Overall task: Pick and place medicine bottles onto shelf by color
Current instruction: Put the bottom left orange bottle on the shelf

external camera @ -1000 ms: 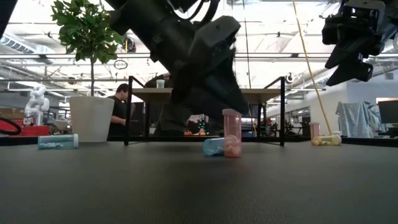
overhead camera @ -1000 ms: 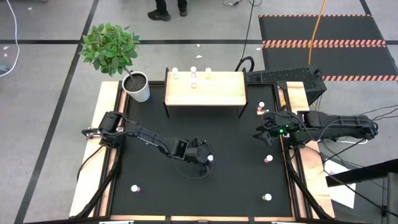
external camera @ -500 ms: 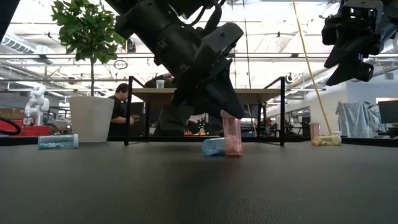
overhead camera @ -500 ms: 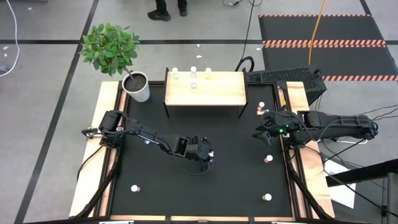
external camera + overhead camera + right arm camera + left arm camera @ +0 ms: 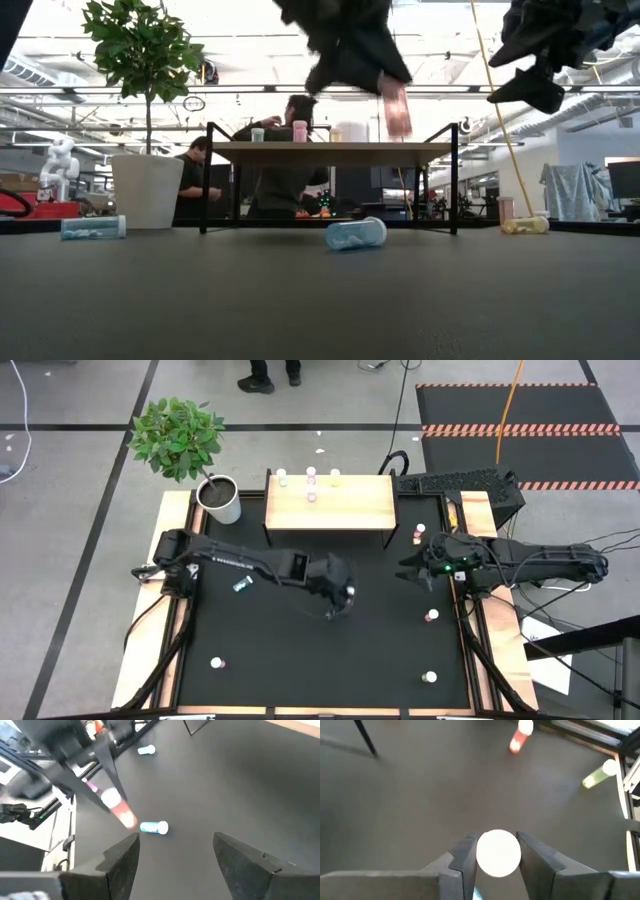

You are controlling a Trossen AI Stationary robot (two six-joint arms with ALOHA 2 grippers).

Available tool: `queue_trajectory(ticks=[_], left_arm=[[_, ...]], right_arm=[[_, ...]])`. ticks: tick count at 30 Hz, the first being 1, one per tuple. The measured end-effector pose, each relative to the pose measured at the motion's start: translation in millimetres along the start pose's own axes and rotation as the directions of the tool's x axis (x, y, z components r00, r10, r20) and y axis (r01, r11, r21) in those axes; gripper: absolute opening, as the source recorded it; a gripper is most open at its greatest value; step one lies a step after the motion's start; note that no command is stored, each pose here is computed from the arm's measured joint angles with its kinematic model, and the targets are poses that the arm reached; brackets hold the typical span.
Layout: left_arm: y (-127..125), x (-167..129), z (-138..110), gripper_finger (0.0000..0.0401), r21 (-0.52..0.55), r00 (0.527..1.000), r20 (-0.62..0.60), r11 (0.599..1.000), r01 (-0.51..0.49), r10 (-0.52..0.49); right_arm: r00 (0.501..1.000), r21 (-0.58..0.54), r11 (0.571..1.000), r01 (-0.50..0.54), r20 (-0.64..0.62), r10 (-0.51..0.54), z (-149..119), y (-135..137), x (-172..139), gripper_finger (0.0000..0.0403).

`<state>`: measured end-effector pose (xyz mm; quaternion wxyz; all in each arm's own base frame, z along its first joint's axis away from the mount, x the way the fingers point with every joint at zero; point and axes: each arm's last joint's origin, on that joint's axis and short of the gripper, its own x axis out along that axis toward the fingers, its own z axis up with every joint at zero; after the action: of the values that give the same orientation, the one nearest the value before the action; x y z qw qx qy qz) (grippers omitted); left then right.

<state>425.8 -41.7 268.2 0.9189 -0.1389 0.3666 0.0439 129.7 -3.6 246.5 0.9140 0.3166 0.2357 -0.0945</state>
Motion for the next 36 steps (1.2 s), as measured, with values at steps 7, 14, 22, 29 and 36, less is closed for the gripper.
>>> queue_trajectory(ticks=[7, 14, 22, 29, 36], left_arm=[[31, -57, 68, 0.0133, 0.063, 0.996, 0.058, 0.995, -0.077, 0.073], [104, -100, 113, 0.0132, 0.101, 0.971, 0.183, 0.980, -0.174, 0.154], [189, -127, 129, 0.0132, 0.091, 0.935, 0.271, 0.961, -0.262, 0.229], [228, -138, 141, 0.0132, 0.144, 0.882, 0.418, 0.942, -0.302, 0.218], [255, -108, 146, 0.0132, 0.171, 0.858, 0.488, 0.947, -0.273, 0.160]], right_arm=[[0.997, -0.021, 0.997, 0.074, 0.041, -0.073, 2, -2, 4, 0.0247], [0.978, -0.011, 0.984, 0.178, 0.116, -0.176, 6, -6, 6, 0.0247], [0.939, 0.062, 0.959, 0.278, 0.194, -0.284, 22, -20, 14, 0.0247], [0.892, 0.148, 0.930, 0.337, 0.266, -0.366, 41, -38, 26, 0.0247], [0.897, 0.235, 0.927, 0.293, 0.268, -0.352, 52, -49, 38, 0.0247]])
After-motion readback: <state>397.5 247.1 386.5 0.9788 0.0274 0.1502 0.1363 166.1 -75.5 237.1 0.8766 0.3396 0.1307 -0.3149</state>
